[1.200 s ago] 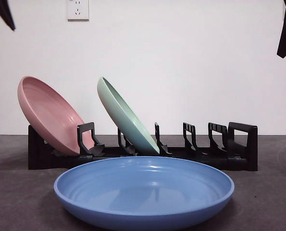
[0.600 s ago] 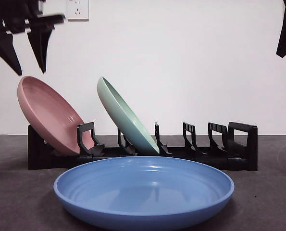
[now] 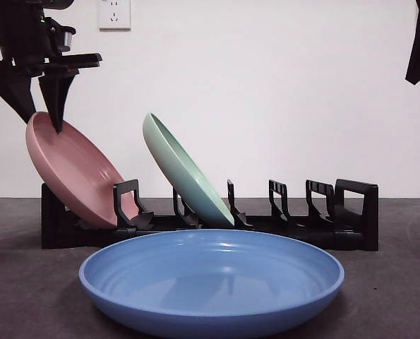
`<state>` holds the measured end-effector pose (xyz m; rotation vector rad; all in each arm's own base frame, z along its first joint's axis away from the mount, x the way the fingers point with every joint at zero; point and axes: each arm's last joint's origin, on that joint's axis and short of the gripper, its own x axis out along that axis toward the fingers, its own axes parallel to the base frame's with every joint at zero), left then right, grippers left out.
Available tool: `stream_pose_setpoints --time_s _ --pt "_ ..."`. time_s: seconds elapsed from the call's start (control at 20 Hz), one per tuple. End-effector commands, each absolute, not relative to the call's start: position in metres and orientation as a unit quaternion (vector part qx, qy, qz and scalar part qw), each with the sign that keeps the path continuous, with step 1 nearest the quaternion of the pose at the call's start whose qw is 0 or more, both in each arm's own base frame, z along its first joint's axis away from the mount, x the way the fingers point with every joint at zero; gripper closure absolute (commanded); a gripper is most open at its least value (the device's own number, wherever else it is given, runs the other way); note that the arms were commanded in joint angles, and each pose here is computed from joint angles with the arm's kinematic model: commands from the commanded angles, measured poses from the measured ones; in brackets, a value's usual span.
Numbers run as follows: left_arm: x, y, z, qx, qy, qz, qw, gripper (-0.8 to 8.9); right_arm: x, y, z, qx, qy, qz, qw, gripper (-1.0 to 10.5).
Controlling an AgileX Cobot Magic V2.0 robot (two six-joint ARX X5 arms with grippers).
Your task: Place the plate
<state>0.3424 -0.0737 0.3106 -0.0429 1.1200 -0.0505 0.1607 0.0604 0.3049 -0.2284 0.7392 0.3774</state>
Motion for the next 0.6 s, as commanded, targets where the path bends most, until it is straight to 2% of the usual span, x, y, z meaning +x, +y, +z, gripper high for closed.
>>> stream_pose_setpoints --time_s 0.05,0.6 --pt "0.347 -0.076 0.318 -0.017 0.519 -0.027 0.854 7.55 0.162 0.062 0.306 -0.104 0.356 0.182 0.911 6.7" --pt "0.342 -0.072 0.353 0.015 0.501 0.007 0.865 8.03 0.162 0.062 0.306 -0.105 0.357 0.183 0.910 6.7"
